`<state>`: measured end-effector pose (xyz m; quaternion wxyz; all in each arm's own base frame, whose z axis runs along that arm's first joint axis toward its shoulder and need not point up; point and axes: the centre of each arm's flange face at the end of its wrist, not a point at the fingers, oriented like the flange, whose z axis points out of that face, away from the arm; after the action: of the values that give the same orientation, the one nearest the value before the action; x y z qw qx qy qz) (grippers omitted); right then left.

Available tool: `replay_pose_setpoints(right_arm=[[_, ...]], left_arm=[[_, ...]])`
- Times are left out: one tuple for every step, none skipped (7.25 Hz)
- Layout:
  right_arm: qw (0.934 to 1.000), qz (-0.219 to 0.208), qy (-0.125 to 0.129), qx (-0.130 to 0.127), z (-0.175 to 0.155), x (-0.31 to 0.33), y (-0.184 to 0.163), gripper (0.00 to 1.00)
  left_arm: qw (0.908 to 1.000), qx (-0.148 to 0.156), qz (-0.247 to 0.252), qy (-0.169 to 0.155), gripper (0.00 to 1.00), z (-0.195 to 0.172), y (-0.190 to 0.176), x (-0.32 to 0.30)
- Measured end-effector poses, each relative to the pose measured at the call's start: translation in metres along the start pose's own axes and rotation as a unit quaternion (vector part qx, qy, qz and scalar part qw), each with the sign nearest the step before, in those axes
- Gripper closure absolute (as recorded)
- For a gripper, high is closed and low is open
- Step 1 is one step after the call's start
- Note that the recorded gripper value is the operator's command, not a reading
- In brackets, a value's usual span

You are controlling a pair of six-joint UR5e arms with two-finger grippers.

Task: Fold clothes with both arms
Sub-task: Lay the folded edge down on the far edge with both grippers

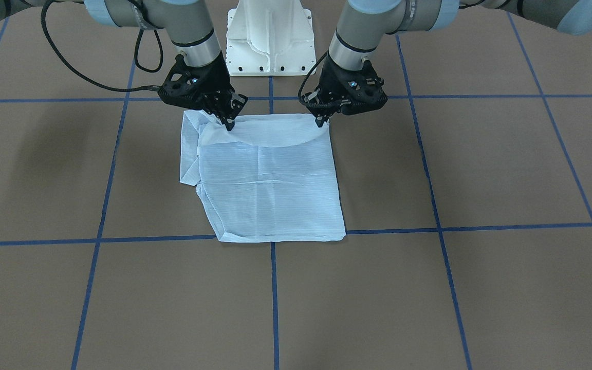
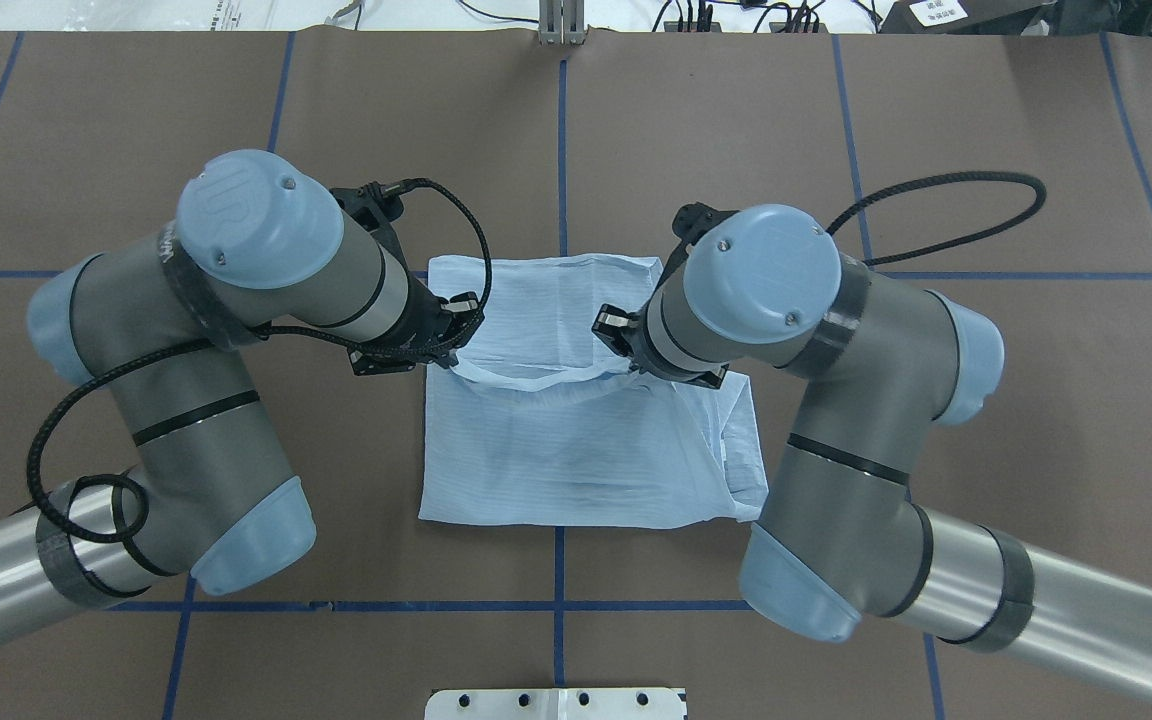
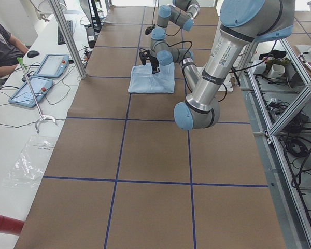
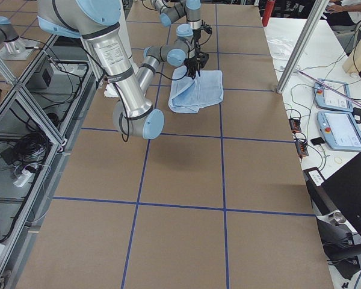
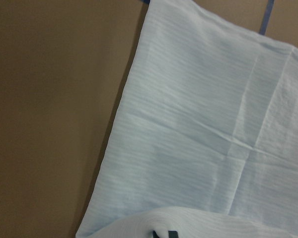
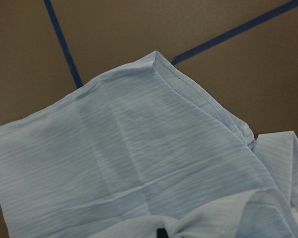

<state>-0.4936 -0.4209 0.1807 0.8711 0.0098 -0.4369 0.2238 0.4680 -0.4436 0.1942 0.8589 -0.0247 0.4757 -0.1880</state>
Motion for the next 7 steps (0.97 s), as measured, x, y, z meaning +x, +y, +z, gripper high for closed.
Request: replay_pose_setpoints(right_arm=[[0.9999,-0.006,0.006,0.007,0.007,-0.01,-0.013,1.0],[0.9997,-0.014,0.014,0.013,0.014,-0.016,-0.024,1.0],[0.9994,-0.021,0.022,0.018,0.025,-0.02,-0.037,1.0],[0.9992,-0.022,0.024,0.021,0.039,-0.023,-0.049,1.0],[0.9993,-0.021,0.021,0.024,0.052,-0.027,-0.06,1.0],[0.9994,-0.021,0.017,0.024,0.06,-0.034,-0.066,1.0],[0.9994,-0.02,0.015,0.023,0.066,-0.043,-0.071,1.0]], left_arm=[[1.0,0.007,0.0,0.0,1.0,0.008,-0.016,0.0],[0.9999,0.013,-0.001,-0.002,1.0,0.013,-0.028,-0.001],[0.9998,0.017,-0.003,-0.004,1.0,0.017,-0.036,-0.001],[0.9998,0.018,-0.003,-0.004,1.0,0.021,-0.04,0.002],[0.9998,0.019,-0.003,-0.002,1.0,0.028,-0.044,0.006],[0.9998,0.019,-0.002,0.0,1.0,0.034,-0.047,0.01],[0.9998,0.02,-0.002,0.001,1.0,0.039,-0.05,0.012]])
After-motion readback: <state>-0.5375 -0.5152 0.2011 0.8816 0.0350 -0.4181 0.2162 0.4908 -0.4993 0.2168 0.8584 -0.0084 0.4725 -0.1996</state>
